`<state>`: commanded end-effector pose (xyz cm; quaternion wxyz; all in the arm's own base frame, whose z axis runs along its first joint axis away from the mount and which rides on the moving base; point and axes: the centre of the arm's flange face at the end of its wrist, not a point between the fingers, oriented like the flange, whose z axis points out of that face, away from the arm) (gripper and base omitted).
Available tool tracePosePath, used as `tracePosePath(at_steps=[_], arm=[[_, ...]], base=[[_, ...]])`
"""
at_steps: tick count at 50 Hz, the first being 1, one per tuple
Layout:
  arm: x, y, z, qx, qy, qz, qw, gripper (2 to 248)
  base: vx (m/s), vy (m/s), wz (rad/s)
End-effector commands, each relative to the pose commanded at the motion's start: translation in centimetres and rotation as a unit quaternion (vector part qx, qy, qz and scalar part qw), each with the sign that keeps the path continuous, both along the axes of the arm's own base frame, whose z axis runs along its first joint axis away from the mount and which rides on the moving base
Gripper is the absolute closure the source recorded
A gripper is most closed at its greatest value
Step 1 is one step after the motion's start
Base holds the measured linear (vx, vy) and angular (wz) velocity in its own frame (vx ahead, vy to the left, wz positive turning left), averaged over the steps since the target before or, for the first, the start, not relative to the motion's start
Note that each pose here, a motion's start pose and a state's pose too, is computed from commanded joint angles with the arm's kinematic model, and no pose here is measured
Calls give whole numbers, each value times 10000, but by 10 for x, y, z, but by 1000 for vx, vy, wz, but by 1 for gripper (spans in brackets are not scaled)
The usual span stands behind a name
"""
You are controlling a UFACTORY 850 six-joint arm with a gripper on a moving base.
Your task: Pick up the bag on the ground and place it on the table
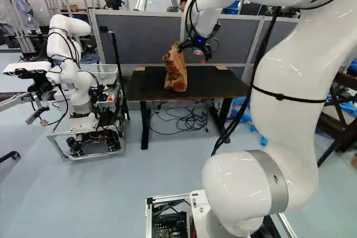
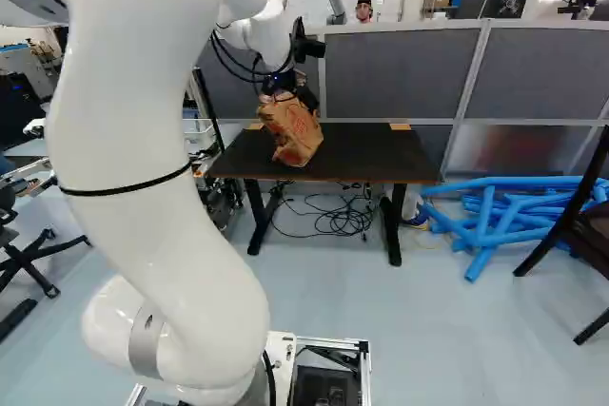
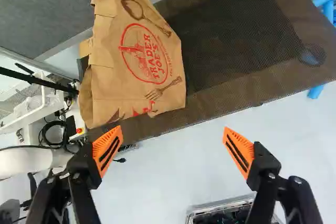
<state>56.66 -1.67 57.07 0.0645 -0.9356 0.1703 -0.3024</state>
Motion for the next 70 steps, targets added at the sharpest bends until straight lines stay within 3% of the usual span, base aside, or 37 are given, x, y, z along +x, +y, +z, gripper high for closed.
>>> tracePosePath(at_steps=[16,31,70], arm=[[-30,2,-30,-228,-423,128,9988,3],[-68,4,-62,-477,-881,279,9946,3],[-178,11,-140,-1058,-1988,673,9720,3]], base=[[0,0,0],[0,0,0],[0,0,0]])
